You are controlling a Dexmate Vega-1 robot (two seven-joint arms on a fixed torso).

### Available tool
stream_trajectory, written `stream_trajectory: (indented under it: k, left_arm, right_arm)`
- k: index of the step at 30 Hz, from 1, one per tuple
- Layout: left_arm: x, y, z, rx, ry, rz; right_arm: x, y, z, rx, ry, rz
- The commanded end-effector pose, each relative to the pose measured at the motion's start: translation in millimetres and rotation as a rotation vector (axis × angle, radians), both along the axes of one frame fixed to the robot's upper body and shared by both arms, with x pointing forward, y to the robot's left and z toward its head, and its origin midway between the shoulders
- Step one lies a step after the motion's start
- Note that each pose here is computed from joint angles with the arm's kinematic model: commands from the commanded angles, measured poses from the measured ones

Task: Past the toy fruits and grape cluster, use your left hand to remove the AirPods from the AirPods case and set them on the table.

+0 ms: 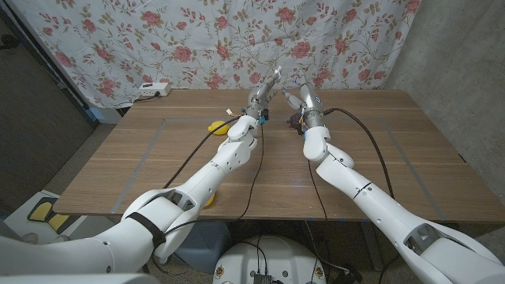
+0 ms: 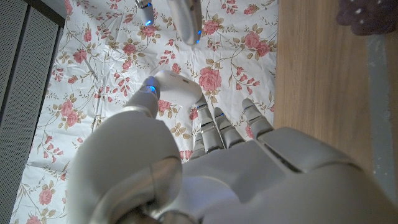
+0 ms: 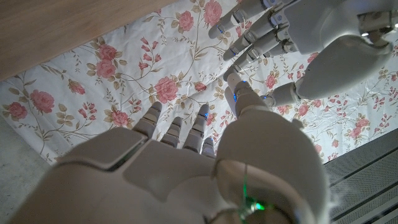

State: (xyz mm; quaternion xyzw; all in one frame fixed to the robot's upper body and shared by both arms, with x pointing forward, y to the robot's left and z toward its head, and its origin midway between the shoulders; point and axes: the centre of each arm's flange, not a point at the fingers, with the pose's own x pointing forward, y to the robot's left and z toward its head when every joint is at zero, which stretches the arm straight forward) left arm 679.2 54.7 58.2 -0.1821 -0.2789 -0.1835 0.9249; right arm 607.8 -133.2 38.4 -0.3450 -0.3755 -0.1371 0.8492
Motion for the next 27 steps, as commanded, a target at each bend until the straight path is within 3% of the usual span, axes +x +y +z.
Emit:
stream_trajectory:
  k: [1,6,9,20,27]
  left_arm:
    - [-2.3,-5.8,-1.6,-0.023,-0.010,-0.012]
    - [-1.9,-6.3,-2.4,-0.033,-0.011,-0.023]
    - [-2.1,-7.8,-5.7,-0.082,0.024,-0.061]
    - [-1.4,-5.8,-7.7,-0.058,0.000,-0.053]
    - [0.7,-7.7,-12.0,-0.067,0.011,-0.107]
  right_arm:
    - [-3.5,12.8,5.9,-0.011,0.004,-0.027]
    - [-3.8,15.5,5.7,-0.007,0.021,-0.039]
    - [-5.0,17.9,6.3,-0.007,0.016,-0.061]
    - [-4.6,22.0,13.8,-0.018,-0.003,-0.149]
    - [-4.4,26.3,15.4,-0.033,-0.015,-0.195]
